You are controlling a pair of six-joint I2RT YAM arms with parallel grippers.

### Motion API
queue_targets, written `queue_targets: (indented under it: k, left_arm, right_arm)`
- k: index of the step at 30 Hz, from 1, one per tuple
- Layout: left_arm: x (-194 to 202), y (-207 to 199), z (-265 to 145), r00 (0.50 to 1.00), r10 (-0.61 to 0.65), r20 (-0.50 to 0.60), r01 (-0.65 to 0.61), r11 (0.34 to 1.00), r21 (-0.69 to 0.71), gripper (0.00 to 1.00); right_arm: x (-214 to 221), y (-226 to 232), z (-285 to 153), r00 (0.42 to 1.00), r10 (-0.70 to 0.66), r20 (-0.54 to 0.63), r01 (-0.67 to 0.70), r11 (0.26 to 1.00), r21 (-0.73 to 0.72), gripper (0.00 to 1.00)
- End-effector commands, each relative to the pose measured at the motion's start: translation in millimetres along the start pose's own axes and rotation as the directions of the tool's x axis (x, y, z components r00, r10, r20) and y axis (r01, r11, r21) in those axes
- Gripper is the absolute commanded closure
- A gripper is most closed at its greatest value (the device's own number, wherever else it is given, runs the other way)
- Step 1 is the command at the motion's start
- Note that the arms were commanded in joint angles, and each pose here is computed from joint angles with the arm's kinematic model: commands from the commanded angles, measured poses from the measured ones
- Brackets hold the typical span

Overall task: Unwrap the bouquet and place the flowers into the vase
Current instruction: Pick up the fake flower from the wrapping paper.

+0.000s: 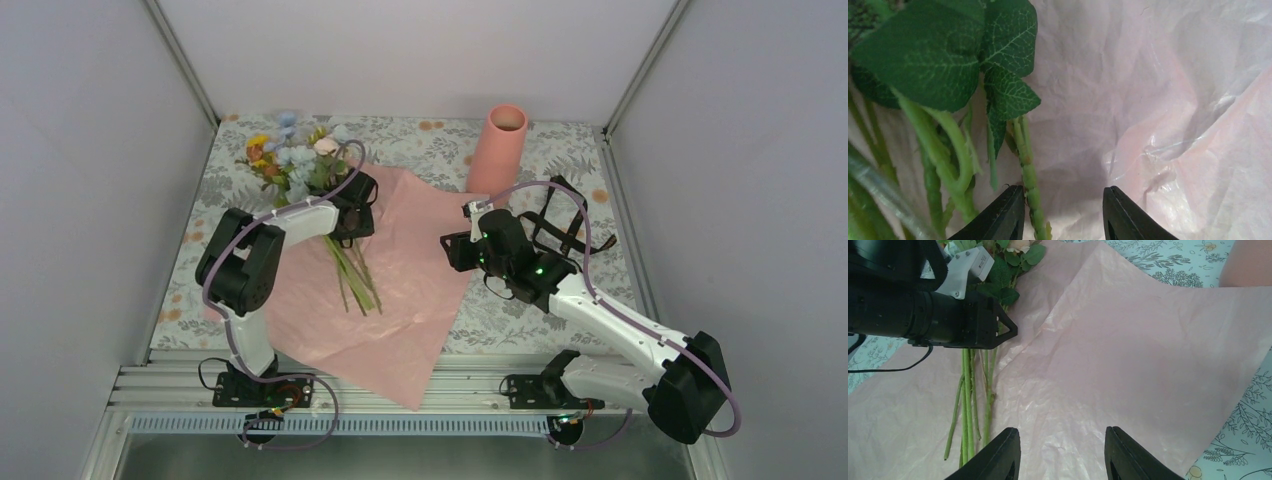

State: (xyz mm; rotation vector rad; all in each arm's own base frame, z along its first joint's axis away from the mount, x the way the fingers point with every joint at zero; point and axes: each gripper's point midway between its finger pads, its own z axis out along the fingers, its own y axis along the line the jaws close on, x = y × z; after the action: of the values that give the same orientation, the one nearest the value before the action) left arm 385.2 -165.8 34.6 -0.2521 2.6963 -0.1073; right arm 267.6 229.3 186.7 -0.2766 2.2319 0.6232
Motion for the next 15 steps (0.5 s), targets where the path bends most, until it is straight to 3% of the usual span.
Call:
queue_targets:
  k: [1, 9, 15]
  left_arm:
    - [12, -2, 19, 0.999, -0.013, -0.042, 0.014, 1.000, 0.021, 0.62]
    - [-4, -11, -8, 0.999, -0.037, 0.012, 0.036, 0.996, 0.079, 0.88]
    - [-19, -23, -37, 0.998, -0.050, 0.049, 0.043, 0.988, 0.149, 0.98]
  right_arm:
    - [-3, 3, -2, 1.000, -0.015, 0.003, 0.015, 1.000, 0.005, 0.56]
    - [0, 3, 0, 1.000, -0.012, -0.009, 0.012, 1.000, 0.008, 0.56]
    - [-4, 7, -2, 1.000, -0.005, 0.003, 0.005, 1.000, -0.012, 0.55]
